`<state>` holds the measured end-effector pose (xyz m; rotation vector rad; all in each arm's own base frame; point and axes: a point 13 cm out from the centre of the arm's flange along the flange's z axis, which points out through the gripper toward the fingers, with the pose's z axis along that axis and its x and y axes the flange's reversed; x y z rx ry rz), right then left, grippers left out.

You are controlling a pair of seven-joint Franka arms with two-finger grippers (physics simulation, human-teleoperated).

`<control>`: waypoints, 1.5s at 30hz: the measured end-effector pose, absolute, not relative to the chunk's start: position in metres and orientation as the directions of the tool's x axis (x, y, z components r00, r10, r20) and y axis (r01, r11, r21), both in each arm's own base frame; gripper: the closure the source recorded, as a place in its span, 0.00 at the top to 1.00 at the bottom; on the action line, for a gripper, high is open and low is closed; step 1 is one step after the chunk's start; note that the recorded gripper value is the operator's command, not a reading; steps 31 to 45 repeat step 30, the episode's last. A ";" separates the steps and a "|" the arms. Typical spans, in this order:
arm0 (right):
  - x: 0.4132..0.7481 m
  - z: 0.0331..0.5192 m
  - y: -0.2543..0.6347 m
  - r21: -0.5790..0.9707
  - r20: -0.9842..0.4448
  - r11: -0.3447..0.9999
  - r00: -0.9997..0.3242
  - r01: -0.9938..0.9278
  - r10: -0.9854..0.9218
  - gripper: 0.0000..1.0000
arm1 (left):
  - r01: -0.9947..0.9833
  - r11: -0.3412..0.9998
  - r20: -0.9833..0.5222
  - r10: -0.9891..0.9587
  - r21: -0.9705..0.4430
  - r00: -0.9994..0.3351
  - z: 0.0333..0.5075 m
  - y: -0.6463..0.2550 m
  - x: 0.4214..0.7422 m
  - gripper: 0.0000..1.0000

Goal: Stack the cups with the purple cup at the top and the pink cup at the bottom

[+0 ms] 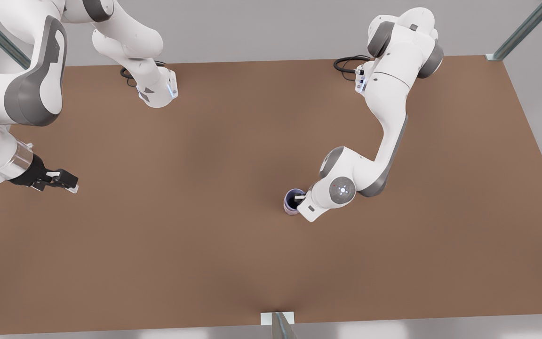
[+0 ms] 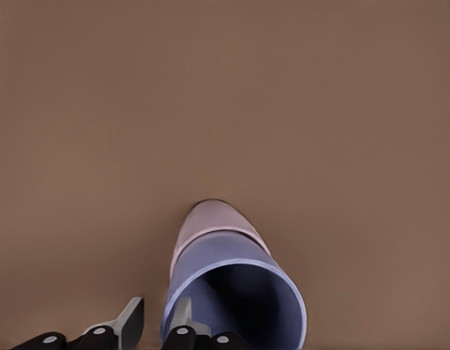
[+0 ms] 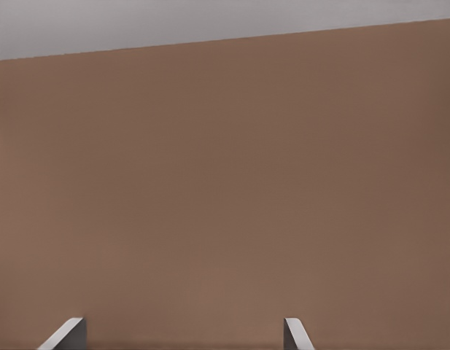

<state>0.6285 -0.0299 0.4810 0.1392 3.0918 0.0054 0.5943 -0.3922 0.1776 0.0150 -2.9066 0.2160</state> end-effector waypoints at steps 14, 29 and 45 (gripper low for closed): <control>0.628 0.481 -0.030 0.005 -0.046 0.998 -0.997 0.064 0.065 1.00 | -0.067 0.984 0.176 -0.038 -0.165 -0.984 0.225 -0.394 0.610 1.00; 0.627 0.489 -0.032 0.003 -0.052 0.998 -0.997 0.055 0.055 1.00 | -0.077 0.997 -0.017 -0.076 0.027 -0.997 0.485 -0.109 0.605 1.00; 0.627 0.489 -0.032 0.002 -0.051 0.999 -0.997 0.054 0.054 1.00 | -0.054 0.998 -0.006 -0.053 0.037 -0.999 0.482 -0.110 0.601 1.00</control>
